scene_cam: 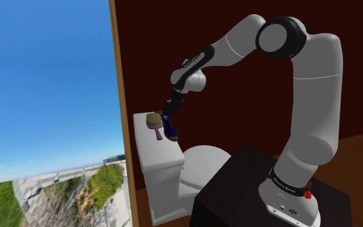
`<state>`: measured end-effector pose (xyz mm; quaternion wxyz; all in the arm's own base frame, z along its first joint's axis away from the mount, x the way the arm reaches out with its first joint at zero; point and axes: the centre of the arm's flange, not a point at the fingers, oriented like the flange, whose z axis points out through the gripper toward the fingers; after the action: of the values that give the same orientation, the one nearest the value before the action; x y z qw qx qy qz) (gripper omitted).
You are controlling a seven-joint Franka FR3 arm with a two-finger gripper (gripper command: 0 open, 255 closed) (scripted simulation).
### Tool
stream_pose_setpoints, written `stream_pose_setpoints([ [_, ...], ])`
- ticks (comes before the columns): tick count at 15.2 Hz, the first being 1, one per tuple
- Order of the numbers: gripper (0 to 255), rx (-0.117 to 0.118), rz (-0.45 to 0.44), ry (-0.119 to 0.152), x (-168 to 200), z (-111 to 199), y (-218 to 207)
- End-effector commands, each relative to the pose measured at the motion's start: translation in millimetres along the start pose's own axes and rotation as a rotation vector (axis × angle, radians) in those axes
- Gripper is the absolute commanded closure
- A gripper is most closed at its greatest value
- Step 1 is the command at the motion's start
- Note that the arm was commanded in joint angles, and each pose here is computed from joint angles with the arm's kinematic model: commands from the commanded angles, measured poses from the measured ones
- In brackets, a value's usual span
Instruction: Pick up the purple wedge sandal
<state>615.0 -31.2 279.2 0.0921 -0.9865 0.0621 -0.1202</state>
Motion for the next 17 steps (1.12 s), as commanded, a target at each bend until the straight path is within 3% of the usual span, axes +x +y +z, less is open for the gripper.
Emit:
stream_pose_setpoints([
  [1,255,0.0,0.0,-0.001,-0.2,0.5,-0.1],
  [17,255,0.0,0.0,-0.001,16.5,-69.8,-14.0],
])
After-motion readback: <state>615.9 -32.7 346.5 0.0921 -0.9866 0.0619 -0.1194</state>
